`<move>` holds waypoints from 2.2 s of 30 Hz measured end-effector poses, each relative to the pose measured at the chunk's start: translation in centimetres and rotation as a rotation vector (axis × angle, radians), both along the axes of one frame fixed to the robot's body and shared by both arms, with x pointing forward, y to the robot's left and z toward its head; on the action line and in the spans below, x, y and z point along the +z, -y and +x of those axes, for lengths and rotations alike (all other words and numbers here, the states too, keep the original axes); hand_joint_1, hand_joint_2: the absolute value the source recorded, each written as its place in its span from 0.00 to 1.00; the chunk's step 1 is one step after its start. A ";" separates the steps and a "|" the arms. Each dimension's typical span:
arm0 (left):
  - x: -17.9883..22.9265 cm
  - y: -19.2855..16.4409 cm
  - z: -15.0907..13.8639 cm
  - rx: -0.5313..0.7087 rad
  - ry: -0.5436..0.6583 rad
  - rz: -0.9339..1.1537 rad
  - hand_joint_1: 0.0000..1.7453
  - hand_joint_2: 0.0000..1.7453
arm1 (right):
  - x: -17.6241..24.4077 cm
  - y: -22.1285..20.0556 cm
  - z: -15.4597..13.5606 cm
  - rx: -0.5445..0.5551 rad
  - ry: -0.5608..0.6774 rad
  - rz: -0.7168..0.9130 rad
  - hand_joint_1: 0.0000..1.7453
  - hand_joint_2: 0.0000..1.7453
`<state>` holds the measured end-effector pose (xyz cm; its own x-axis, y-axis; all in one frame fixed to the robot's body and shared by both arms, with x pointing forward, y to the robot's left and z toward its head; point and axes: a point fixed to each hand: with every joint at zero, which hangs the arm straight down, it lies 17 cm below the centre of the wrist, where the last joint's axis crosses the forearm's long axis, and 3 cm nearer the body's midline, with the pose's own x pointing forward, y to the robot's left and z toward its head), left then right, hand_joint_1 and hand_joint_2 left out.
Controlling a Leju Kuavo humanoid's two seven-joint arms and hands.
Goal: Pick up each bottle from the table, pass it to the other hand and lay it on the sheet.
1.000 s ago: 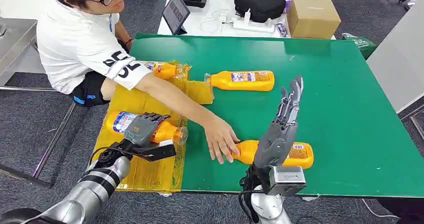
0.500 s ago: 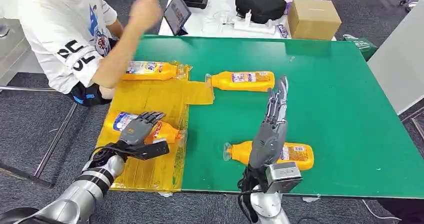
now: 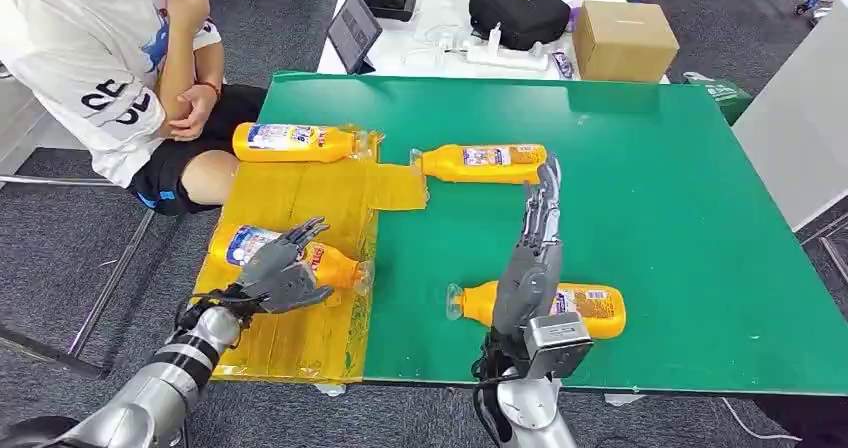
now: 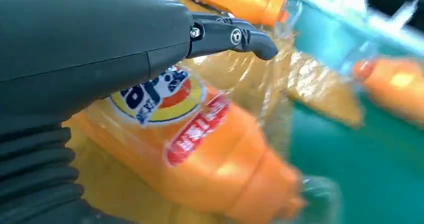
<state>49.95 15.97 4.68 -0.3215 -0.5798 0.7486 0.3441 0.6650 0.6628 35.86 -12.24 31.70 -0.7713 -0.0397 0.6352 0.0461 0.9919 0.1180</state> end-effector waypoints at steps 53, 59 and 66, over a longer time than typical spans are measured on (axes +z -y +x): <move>13.8 -6.2 -10.6 0.540 0.482 -0.614 0.00 1.00 | -24.4 19.7 2.7 -0.236 -0.798 -1.281 0.00 1.00; 13.8 -5.3 -9.9 0.515 0.464 -0.631 0.00 1.00 | -24.4 20.7 5.1 -0.260 -0.779 -1.333 0.00 1.00; 13.7 -3.8 -8.7 0.474 0.436 -0.650 0.00 1.00 | -28.0 21.1 6.6 -0.103 -0.882 -1.296 0.00 1.00</move>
